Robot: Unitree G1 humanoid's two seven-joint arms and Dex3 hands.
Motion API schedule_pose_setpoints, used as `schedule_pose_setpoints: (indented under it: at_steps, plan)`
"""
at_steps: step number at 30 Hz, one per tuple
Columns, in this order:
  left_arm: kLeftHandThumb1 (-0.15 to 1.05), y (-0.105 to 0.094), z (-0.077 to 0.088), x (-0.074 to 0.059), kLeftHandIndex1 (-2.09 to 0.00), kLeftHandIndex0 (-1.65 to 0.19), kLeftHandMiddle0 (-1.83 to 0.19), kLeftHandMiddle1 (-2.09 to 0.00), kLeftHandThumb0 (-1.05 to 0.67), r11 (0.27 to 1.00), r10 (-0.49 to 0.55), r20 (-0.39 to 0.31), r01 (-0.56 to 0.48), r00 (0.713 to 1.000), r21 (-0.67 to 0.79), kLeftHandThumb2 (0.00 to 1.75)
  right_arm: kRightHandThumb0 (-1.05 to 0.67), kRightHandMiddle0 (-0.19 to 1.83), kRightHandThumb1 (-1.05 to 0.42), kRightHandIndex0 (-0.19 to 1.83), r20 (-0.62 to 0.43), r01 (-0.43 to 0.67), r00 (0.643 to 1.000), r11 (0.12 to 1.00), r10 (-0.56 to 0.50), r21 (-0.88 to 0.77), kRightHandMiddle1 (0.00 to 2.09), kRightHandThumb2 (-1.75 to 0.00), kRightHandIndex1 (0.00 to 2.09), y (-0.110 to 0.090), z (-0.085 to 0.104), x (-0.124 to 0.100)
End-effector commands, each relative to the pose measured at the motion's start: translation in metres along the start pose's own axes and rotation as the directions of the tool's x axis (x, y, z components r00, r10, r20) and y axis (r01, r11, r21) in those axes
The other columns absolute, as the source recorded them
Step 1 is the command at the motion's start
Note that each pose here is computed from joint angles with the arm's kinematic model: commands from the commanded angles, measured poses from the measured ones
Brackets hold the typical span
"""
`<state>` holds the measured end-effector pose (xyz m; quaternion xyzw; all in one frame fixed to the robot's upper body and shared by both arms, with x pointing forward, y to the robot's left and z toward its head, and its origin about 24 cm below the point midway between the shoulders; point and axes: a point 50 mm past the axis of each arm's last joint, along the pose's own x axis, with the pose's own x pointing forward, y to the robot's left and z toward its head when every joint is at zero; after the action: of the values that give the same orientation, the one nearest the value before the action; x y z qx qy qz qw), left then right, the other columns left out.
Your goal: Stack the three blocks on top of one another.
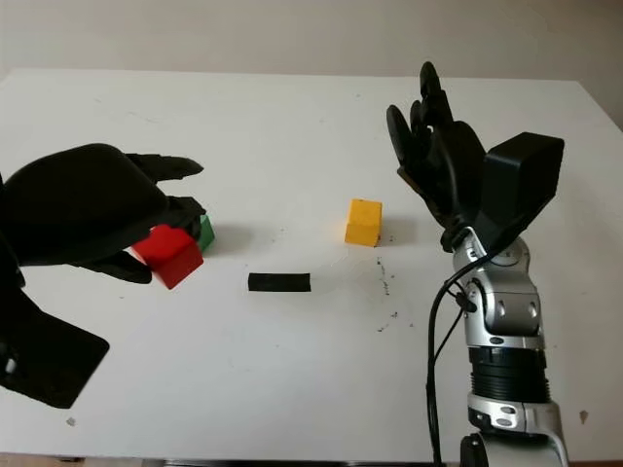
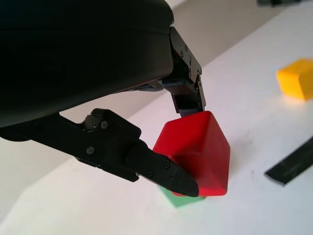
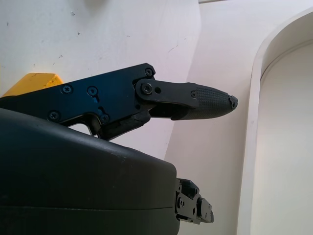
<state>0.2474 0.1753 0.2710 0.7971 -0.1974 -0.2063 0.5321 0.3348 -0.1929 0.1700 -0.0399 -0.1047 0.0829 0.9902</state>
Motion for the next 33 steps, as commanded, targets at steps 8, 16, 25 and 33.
schedule_pose_setpoints:
  at_steps: [8,16,25,33]
  plan:
    - [0.91,0.008,0.001,0.035,-0.39,-0.91,-0.32,-0.05,-0.43,0.999,0.049,0.110,-0.051,0.993,0.014,0.05,-0.65,-0.19,-1.05,-0.19,0.013,-0.003,1.000,1.000,0.003,-0.011,0.00,-0.49,0.00,0.002,0.002,0.000]
    - [0.86,-0.010,0.014,0.073,-0.15,-1.11,-0.36,-0.06,-0.42,0.995,0.079,0.251,-0.090,0.965,0.032,0.05,-0.65,-0.19,-1.05,-0.19,0.016,-0.009,1.000,1.000,0.009,-0.020,0.00,-0.49,0.00,0.003,0.001,-0.001]
    - [0.84,-0.032,0.021,0.097,-0.87,-0.76,-0.31,-0.05,-0.42,0.973,0.117,0.381,-0.184,0.917,0.142,0.05,-0.64,-0.19,-1.05,-0.19,0.019,-0.018,1.000,1.000,0.018,-0.005,0.00,-0.49,0.00,0.004,0.001,0.000]
    - [0.86,-0.040,0.023,0.108,-1.21,-0.60,-0.23,-0.05,-0.43,0.953,0.154,0.447,-0.252,0.881,0.170,0.05,-0.62,-0.19,-1.05,-0.19,0.018,-0.027,0.999,1.000,0.027,-0.003,0.00,-0.51,0.00,0.005,0.001,0.001]
